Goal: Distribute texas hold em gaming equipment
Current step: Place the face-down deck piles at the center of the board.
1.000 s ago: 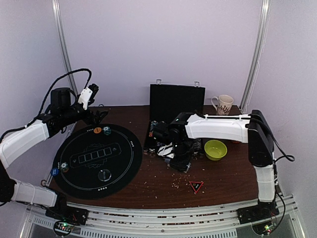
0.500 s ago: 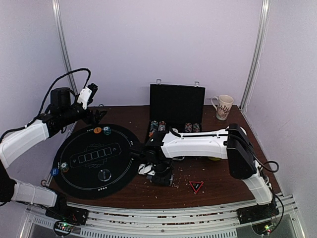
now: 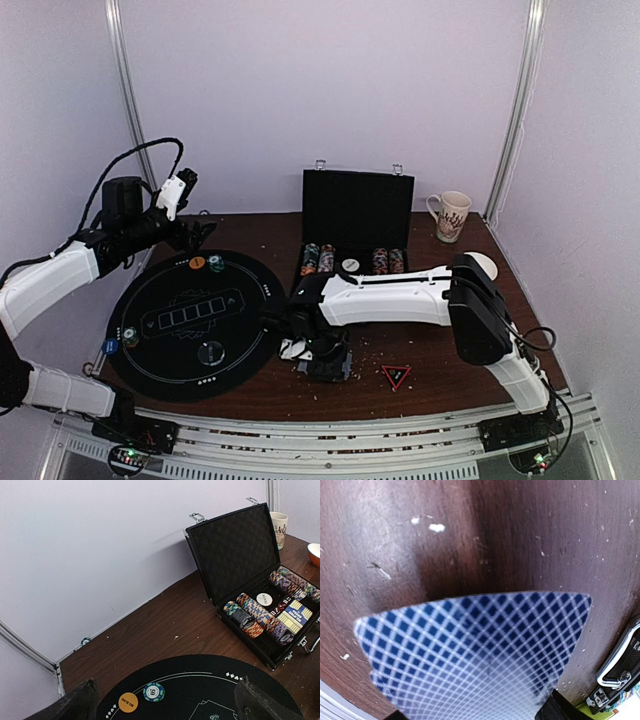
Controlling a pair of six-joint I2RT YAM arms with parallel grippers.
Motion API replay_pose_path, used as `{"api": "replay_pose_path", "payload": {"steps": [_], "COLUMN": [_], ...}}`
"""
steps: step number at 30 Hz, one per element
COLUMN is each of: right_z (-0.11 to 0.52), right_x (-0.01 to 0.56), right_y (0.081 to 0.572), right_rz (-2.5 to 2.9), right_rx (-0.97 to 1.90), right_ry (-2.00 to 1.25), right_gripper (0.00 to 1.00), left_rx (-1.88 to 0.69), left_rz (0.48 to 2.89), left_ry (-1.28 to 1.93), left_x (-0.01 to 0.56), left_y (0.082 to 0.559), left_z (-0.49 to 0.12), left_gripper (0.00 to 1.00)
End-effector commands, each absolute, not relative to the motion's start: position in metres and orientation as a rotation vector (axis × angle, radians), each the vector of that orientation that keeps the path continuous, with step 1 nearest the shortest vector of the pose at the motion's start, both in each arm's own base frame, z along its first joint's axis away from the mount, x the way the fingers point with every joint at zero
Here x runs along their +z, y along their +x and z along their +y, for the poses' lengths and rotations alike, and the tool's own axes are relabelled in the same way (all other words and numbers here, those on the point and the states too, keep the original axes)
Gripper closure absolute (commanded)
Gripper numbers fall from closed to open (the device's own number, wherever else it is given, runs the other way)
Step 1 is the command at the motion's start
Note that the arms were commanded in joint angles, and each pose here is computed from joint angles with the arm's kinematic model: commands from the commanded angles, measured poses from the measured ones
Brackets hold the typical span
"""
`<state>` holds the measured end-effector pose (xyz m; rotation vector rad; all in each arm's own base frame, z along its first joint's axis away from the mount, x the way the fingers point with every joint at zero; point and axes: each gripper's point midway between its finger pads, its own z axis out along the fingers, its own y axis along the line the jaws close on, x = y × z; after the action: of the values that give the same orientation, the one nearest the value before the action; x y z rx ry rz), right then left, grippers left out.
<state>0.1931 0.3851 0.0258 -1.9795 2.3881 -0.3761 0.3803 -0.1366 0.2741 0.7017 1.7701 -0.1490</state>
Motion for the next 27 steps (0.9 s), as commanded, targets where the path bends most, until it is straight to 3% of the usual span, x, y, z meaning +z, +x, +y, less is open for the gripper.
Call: {"api": "replay_pose_path", "payload": {"steps": [1,11,15,27], "right_z": [0.38,0.386,0.392,0.404], "right_x": [0.006,0.01,0.019,0.061], "right_y": [0.186,0.185,0.186,0.191], "right_rz": [2.415,2.417,2.405,2.239], "right_rx": [-0.415,-0.364,-0.322,-0.144], "right_ry": [-2.028,-2.02,-1.996,-1.914], "right_gripper": [0.31,0.2,0.01,0.0], "left_rx": [-0.147,-0.143,-0.143,-0.258], "left_rz": [1.742,1.739,1.738,1.777], "left_ry": [0.691,0.693,0.695,0.638], "left_x": [0.282,0.282,0.282,0.283], "left_y": [0.384,0.383,0.383,0.383], "left_z": [-0.136,-0.136,-0.136,-0.144], "left_gripper": [0.02,0.02,0.02,0.03]}}
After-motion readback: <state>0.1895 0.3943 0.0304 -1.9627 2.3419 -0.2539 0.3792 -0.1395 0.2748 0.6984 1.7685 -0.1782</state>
